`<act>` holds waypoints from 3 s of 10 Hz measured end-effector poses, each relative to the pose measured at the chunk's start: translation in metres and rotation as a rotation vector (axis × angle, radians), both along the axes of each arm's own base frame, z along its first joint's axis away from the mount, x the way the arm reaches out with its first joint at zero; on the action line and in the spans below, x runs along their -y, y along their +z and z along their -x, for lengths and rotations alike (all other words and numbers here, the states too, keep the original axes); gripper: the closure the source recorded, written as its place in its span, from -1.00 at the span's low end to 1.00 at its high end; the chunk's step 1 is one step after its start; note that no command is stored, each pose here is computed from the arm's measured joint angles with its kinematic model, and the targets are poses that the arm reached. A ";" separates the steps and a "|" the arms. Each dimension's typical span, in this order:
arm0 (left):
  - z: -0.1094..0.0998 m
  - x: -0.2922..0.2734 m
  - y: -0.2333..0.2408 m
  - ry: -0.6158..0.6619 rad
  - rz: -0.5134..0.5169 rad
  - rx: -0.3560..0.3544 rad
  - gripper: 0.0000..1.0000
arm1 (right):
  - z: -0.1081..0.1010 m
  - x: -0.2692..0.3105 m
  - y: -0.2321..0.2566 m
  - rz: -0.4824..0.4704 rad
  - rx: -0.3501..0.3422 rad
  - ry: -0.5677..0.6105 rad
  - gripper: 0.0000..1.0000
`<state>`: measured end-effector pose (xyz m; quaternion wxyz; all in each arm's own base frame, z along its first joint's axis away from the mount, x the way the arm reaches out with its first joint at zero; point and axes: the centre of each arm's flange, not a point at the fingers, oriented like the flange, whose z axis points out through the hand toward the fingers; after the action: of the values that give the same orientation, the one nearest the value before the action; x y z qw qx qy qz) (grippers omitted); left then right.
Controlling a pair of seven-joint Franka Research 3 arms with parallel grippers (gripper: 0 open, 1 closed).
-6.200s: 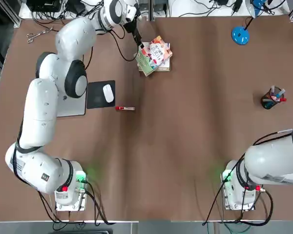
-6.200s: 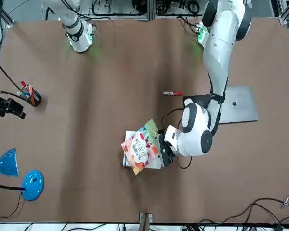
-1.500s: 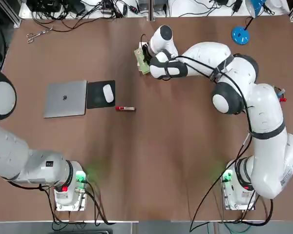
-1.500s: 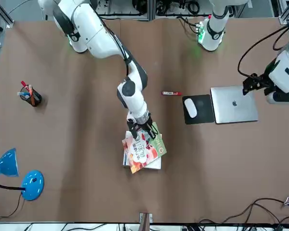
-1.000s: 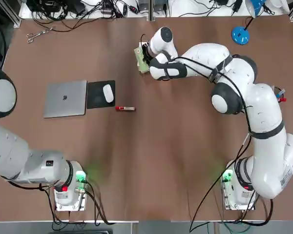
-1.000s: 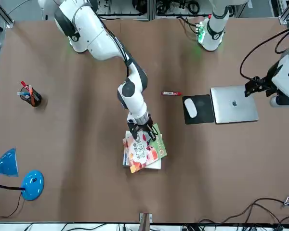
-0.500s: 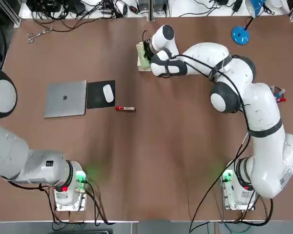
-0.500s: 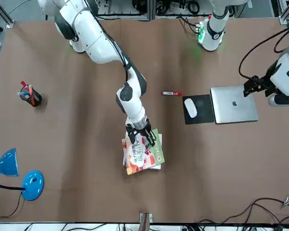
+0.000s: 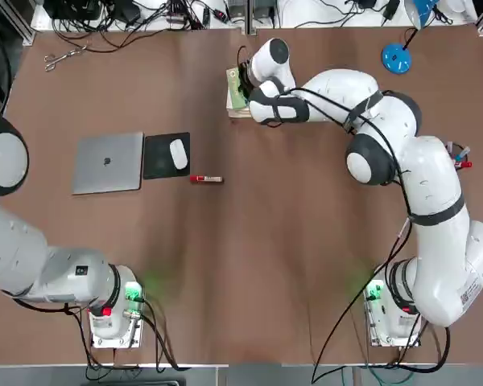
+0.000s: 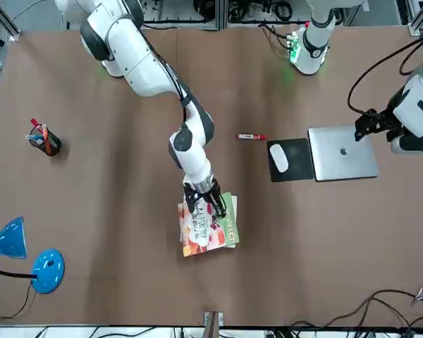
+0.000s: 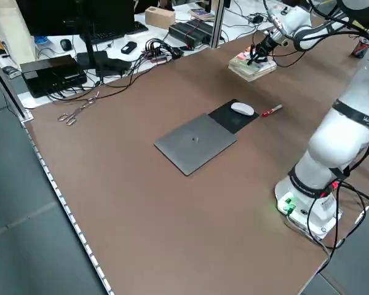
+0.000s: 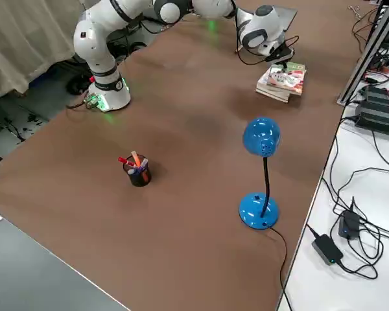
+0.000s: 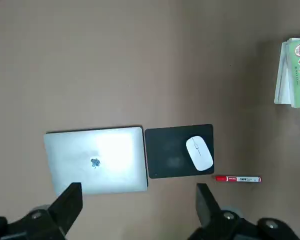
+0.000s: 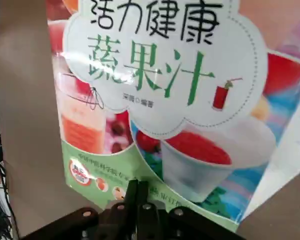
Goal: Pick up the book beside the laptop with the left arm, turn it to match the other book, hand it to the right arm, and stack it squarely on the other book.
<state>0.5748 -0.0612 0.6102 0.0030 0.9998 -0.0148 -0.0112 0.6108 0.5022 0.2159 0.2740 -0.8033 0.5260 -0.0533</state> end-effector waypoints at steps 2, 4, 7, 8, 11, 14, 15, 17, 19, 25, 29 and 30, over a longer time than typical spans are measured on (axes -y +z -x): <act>0.000 0.000 0.000 0.000 0.000 0.000 -1.00 | -0.009 -0.001 0.031 -0.014 0.017 -0.004 0.96; -0.002 -0.005 -0.003 0.008 0.000 -0.005 -1.00 | -0.012 -0.001 0.066 -0.005 0.015 0.005 0.97; -0.003 -0.010 -0.005 0.017 0.000 -0.008 -1.00 | -0.042 0.041 0.069 0.063 0.058 0.052 0.97; -0.003 -0.009 -0.005 0.016 0.000 -0.008 -1.00 | -0.053 0.059 0.065 0.094 0.061 0.073 0.98; -0.003 -0.003 -0.004 0.005 0.000 -0.007 -1.00 | -0.072 0.100 0.049 0.133 0.045 0.062 0.98; -0.007 -0.004 -0.012 0.008 0.000 -0.019 -1.00 | -0.068 0.105 0.031 0.149 0.015 0.064 0.98; -0.009 -0.006 -0.015 0.010 0.000 -0.023 -1.00 | -0.065 0.106 0.024 0.155 0.004 0.065 0.98; -0.010 -0.006 -0.016 0.010 0.001 -0.022 -1.00 | -0.065 0.114 0.013 0.172 -0.011 0.058 0.98; -0.010 -0.005 -0.013 0.009 0.002 -0.016 -1.00 | -0.069 0.127 0.008 0.183 -0.018 0.043 0.98; -0.012 -0.010 -0.015 0.017 0.002 -0.020 -1.00 | -0.065 0.125 0.003 0.153 -0.046 -0.029 0.99; -0.014 -0.011 -0.019 0.019 0.001 -0.027 -1.00 | -0.048 0.106 0.005 0.123 -0.088 -0.092 0.99; -0.015 -0.011 -0.020 0.019 0.001 -0.027 -1.00 | -0.046 0.106 0.004 0.123 -0.094 -0.097 0.99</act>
<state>0.5893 -0.0503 0.5903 0.0041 0.9997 -0.0052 -0.0247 0.6564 0.3960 0.2202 0.1961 -0.7940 0.5722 -0.0610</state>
